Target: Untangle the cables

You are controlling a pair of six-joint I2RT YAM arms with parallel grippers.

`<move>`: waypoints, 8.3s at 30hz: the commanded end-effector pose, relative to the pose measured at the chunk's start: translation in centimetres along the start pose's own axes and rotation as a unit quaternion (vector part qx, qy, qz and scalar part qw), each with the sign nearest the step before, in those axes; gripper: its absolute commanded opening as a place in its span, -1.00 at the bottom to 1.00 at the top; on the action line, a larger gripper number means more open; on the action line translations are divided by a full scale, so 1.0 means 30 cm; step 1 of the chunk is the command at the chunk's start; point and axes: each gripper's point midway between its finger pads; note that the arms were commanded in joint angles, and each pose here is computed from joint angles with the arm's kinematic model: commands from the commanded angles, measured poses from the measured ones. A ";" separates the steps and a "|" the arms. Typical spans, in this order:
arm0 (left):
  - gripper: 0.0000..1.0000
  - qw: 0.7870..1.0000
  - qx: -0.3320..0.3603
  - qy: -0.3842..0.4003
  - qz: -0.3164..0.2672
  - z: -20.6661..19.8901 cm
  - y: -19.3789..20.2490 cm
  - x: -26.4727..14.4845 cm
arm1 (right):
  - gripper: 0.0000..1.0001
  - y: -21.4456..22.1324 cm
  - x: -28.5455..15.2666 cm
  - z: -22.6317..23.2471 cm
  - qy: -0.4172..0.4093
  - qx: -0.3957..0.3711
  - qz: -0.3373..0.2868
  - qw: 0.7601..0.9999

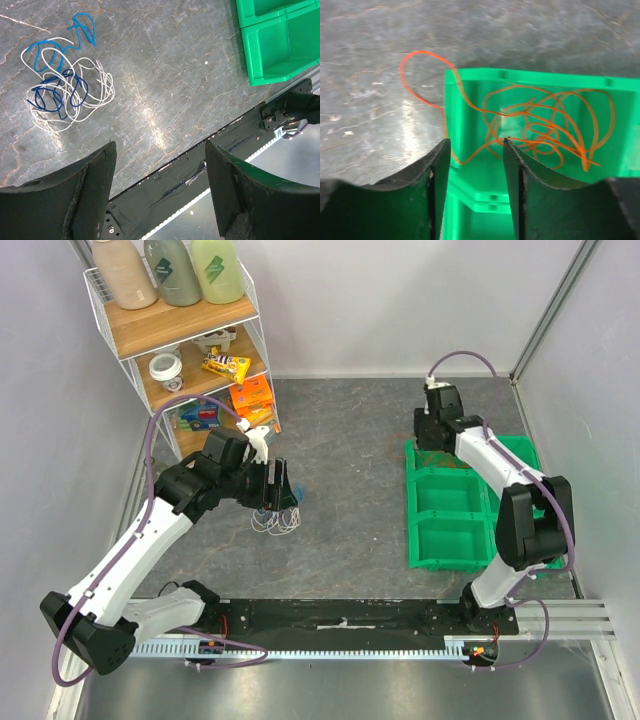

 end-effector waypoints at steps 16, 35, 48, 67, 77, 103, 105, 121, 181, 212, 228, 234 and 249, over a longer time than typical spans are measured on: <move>0.54 0.999 0.012 0.017 -0.027 -0.034 -0.038 -0.042 | -0.29 -0.110 0.144 0.097 0.147 -0.161 0.045 0.975; 0.54 0.999 0.019 0.021 -0.022 -0.038 -0.033 -0.043 | -1.00 -0.146 0.097 0.075 0.188 -0.144 0.027 0.971; 0.54 1.000 0.019 0.020 -0.015 -0.037 -0.034 -0.028 | -0.90 -0.082 0.002 -0.006 0.052 -0.080 0.002 0.995; 0.54 0.999 0.017 0.022 -0.021 -0.039 -0.031 -0.046 | 0.23 -0.096 0.270 0.354 -0.066 0.038 -0.005 0.997; 0.54 0.999 0.017 0.019 -0.021 -0.037 -0.032 -0.049 | -0.41 0.017 0.406 0.325 0.032 0.014 0.025 0.999; 0.54 1.000 0.002 0.001 -0.005 -0.016 -0.031 -0.003 | -1.00 0.153 0.187 -0.142 -0.053 0.208 0.031 0.976; 0.54 1.000 -0.012 -0.020 0.005 0.008 -0.036 0.014 | -1.00 0.169 0.200 -0.153 -0.045 0.194 0.049 0.979; 0.98 0.976 -0.184 -0.120 0.006 0.261 -0.107 0.132 | 0.96 -0.083 -0.236 0.062 -0.009 0.020 0.012 1.000; -0.86 0.966 -0.217 -0.121 0.072 0.452 -0.166 0.502 | -1.00 -0.238 -0.448 0.924 -0.212 -0.017 -0.159 0.964; -0.97 0.977 -0.181 -0.109 0.005 0.257 -0.160 0.161 | -1.00 0.096 -0.652 -0.348 0.217 0.130 0.009 0.968; -0.97 0.989 -0.141 -0.006 -0.055 -0.037 -0.311 -0.047 | -0.18 0.234 -0.416 -0.251 0.155 0.055 0.090 0.982; -0.96 0.986 -0.152 0.033 -0.051 -0.114 -0.314 -0.112 | 0.66 0.027 -0.507 -0.050 0.029 -0.038 -0.021 0.999; -0.96 0.974 -0.217 0.060 -0.019 -0.199 -0.328 -0.156 | 0.84 -0.081 -0.735 1.028 -0.446 -0.127 -0.278 0.841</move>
Point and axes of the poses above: each gripper's point midway between its finger pads, its own x axis out along the fingers, its own z axis along the line the jaws close on, y = z × x, and after that the axes turned 14 degrees about -x, right-handed
